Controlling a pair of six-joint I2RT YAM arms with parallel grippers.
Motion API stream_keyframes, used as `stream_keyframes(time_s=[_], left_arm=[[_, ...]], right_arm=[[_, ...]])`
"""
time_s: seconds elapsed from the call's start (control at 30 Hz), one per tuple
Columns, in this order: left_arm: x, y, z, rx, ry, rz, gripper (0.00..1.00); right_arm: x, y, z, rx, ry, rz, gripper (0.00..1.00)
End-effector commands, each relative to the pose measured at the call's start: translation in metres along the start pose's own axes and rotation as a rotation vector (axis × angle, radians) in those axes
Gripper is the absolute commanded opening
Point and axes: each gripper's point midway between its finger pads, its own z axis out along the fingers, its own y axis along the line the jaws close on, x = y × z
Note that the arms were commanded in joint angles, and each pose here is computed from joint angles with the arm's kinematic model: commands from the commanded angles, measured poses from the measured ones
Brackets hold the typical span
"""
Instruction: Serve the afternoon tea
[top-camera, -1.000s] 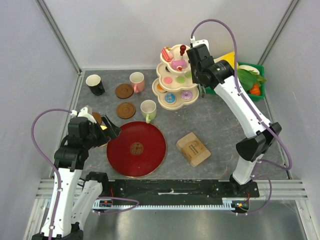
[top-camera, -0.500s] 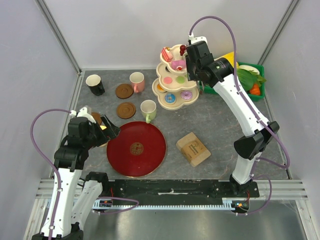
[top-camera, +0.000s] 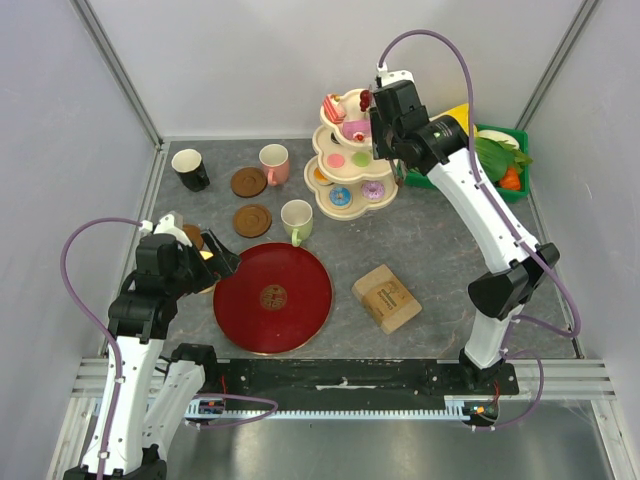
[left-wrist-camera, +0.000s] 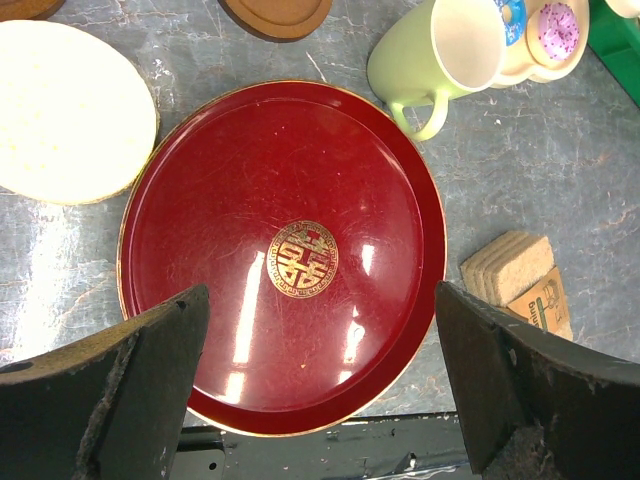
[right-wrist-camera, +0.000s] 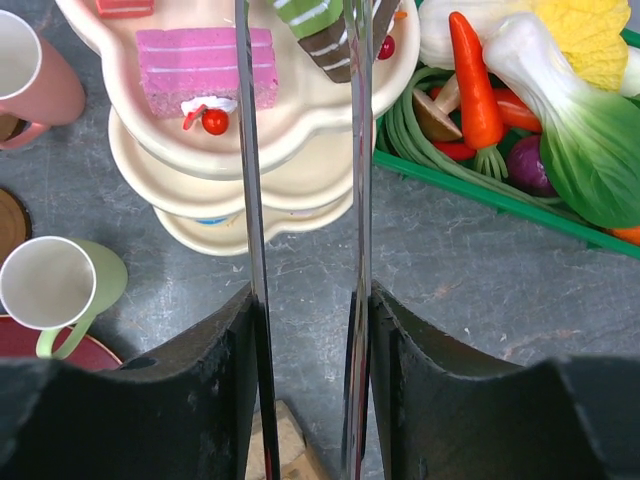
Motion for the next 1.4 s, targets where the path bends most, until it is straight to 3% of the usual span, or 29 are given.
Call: stream_keyframes(time_s=[0.0, 0.27, 0.63, 1.07, 1.37], left_arm=[[-0.013, -0.008, -0.007, 0.028, -0.049, 0.024, 0.99], [-0.012, -0.008, -0.006, 0.028, -0.042, 0.018, 0.99], [-0.012, -0.007, -0.006, 0.026, -0.045, 0.021, 0.99], [-0.012, -0.006, -0.009, 0.022, -0.054, 0.023, 0.99], [-0.012, -0.007, -0.007, 0.024, -0.048, 0.021, 0.99]], right_arm=[[-0.034, -0.008, -0.034, -0.044, -0.126, 0.058, 0.5], [-0.019, -0.026, -0.034, 0.034, -0.096, 0.039, 0.48], [0.023, -0.006, -0.005, -0.028, 0.042, 0.005, 0.45], [0.013, 0.004, 0.017, -0.026, 0.045, 0.001, 0.45], [-0.017, -0.019, -0.029, -0.009, -0.073, 0.053, 0.46]])
